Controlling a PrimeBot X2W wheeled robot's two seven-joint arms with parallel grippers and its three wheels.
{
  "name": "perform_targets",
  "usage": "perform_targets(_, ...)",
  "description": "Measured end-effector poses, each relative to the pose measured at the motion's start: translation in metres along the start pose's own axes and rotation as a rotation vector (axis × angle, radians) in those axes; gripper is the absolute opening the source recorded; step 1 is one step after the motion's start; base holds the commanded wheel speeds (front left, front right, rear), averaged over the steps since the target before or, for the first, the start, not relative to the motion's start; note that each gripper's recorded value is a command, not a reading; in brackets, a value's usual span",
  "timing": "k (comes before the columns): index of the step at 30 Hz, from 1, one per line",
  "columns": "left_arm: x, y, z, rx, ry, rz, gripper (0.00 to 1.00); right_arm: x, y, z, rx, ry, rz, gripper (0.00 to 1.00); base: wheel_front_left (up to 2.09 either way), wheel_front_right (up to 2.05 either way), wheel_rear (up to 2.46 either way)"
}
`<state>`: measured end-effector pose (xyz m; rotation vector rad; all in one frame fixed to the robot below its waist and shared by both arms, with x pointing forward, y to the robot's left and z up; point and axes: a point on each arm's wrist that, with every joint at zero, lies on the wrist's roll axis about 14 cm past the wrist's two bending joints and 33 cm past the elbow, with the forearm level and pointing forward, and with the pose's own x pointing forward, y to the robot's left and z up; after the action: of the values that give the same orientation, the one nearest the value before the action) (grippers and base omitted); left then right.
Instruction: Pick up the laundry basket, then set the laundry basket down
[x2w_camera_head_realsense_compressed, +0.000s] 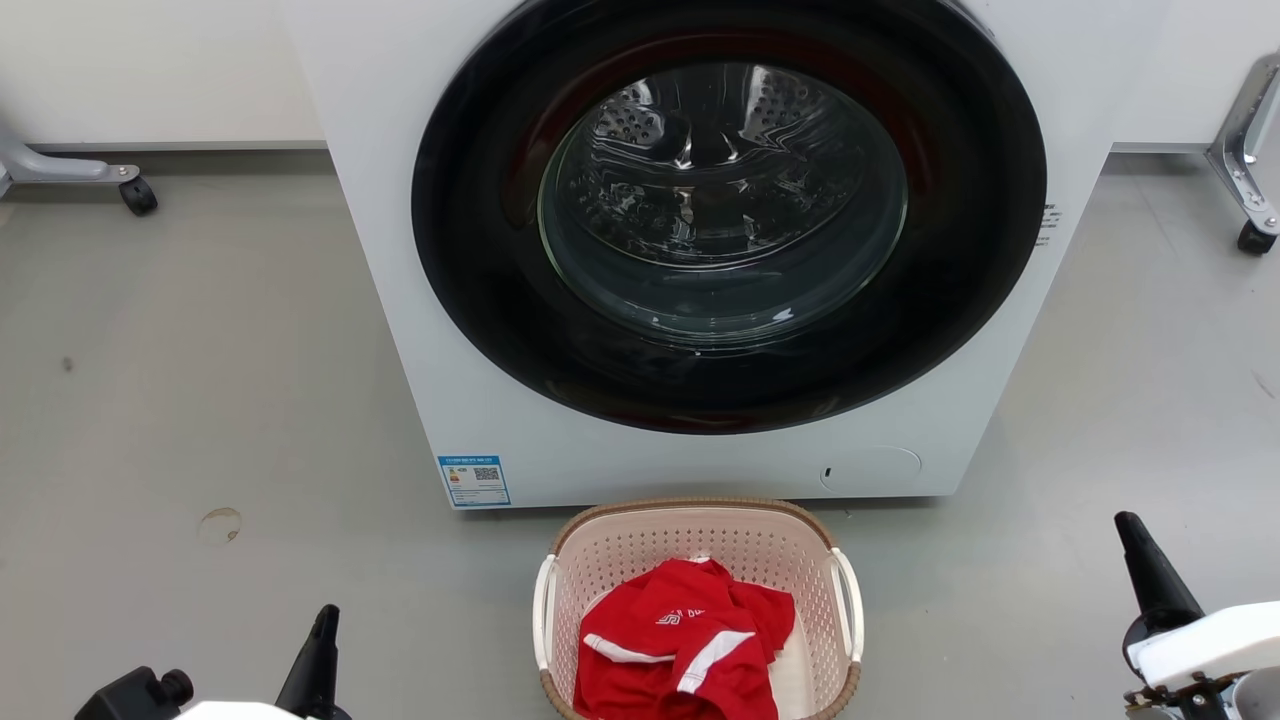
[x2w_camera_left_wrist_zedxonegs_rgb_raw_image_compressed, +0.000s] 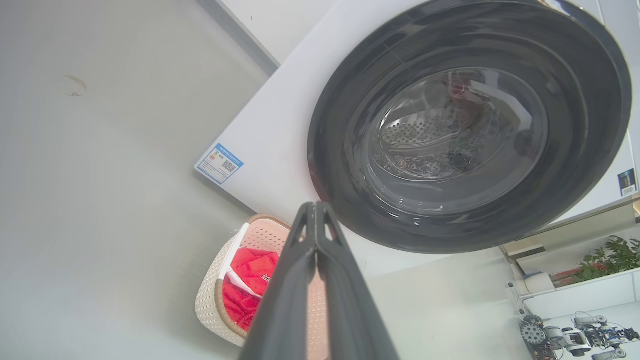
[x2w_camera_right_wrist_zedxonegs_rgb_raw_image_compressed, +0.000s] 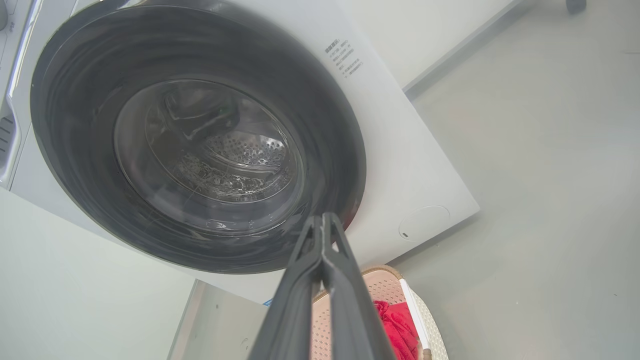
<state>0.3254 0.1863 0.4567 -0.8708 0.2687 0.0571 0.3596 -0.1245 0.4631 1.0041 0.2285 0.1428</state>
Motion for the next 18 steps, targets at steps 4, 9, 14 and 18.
perform_targets(4, 0.003, -0.001, -0.001, -0.047, -0.001, -0.001, 0.0, 0.0, -0.002, 0.006, 0.033, -0.015, -0.009, 0.0, 0.0, 0.0, 0.0)
perform_targets(9, 0.007, -0.002, 0.003, -0.102, -0.007, -0.008, 0.0, 0.0, -0.005, 0.011, 0.087, -0.033, -0.021, 0.0, 0.0, 0.0, 0.0)
perform_targets(14, 0.012, -0.005, 0.004, -0.172, -0.01, -0.023, 0.0, 0.0, -0.009, 0.018, 0.147, -0.056, -0.033, 0.0, 0.0, 0.0, 0.0)
perform_targets(18, 0.014, -0.005, 0.006, -0.214, -0.017, -0.029, 0.0, 0.0, -0.011, 0.023, 0.186, -0.073, -0.038, 0.0, 0.0, 0.0, 0.0)
